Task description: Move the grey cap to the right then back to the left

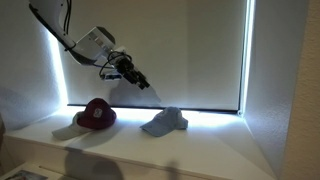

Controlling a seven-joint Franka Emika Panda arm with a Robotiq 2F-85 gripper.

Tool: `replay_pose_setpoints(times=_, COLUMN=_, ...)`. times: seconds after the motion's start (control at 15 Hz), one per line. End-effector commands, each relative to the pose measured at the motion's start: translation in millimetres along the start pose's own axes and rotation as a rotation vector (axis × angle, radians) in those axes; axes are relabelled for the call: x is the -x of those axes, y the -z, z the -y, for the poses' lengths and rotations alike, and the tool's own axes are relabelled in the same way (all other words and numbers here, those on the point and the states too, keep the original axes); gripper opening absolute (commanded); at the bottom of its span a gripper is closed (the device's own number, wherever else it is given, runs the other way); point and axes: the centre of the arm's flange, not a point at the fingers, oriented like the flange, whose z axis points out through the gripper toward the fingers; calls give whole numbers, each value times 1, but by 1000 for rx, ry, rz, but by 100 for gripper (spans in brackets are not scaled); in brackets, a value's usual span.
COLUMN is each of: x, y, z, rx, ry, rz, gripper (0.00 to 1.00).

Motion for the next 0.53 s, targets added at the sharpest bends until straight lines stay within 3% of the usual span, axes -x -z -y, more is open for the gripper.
replay_pose_setpoints(times=0.0, x=4, y=0, z=1, rx=-1, ry=2, rz=1, gripper=71)
replay_pose_setpoints(times=0.2, x=5, y=0, z=1, rx=-4, ry=3, rz=2, gripper=75)
replay_pose_setpoints(times=0.27, x=5, y=0, z=1, rx=-4, ry=3, rz=2, gripper=94)
replay_pose_setpoints(times=0.33, x=7, y=1, z=-4, rx=-62, ry=68, rz=3, gripper=95)
replay_pose_setpoints(times=0.47, x=-8, y=-11, z=-4, rx=-135, ry=123, rz=111, gripper=100)
